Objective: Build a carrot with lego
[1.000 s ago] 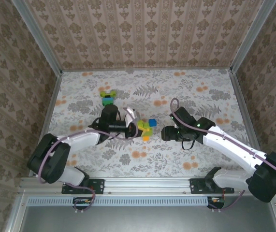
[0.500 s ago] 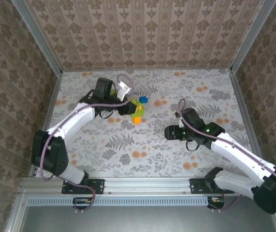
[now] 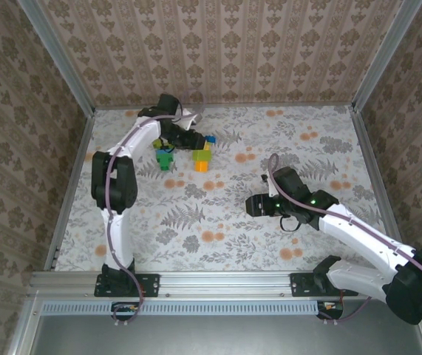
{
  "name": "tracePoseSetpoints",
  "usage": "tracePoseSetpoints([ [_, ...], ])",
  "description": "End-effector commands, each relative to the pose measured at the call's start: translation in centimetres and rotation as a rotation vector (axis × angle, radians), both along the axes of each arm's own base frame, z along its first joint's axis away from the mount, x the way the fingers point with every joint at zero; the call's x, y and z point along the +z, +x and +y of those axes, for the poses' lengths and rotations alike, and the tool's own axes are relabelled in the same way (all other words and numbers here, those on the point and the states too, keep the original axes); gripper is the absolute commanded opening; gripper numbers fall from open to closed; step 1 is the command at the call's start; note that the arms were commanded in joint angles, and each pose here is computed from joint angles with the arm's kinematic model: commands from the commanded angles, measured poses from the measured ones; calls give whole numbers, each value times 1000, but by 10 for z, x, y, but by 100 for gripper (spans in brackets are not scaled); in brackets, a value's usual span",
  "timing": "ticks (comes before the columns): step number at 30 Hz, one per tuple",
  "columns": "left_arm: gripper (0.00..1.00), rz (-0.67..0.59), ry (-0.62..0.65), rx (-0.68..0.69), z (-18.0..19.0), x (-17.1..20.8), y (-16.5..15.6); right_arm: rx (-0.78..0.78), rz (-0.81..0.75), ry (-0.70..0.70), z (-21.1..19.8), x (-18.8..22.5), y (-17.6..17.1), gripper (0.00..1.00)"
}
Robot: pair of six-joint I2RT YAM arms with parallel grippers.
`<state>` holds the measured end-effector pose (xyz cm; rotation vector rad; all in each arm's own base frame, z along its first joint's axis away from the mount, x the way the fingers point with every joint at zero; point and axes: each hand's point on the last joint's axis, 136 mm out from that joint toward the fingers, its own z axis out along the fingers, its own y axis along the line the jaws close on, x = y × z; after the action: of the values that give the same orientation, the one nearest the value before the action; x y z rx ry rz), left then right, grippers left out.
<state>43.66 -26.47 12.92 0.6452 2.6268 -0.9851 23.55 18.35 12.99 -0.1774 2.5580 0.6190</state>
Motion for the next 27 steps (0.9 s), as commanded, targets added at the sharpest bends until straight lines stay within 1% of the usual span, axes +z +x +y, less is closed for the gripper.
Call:
tracePoseSetpoints([
  [1,29,109,24,11,2,-10,-3,33,-4,12,3,-5,-2,73],
  [5,30,154,43,14,1,-28,5,34,-2,12,2,-10,-2,73],
  [10,30,177,53,24,3,-41,12,41,-2,14,3,-11,-2,73],
  [15,33,186,41,36,3,-46,19,46,1,13,4,-14,-3,73],
  [18,39,188,43,45,3,-49,24,47,4,13,4,-16,-3,72],
  [27,42,197,25,60,7,-52,36,48,8,11,5,-20,-2,72],
])
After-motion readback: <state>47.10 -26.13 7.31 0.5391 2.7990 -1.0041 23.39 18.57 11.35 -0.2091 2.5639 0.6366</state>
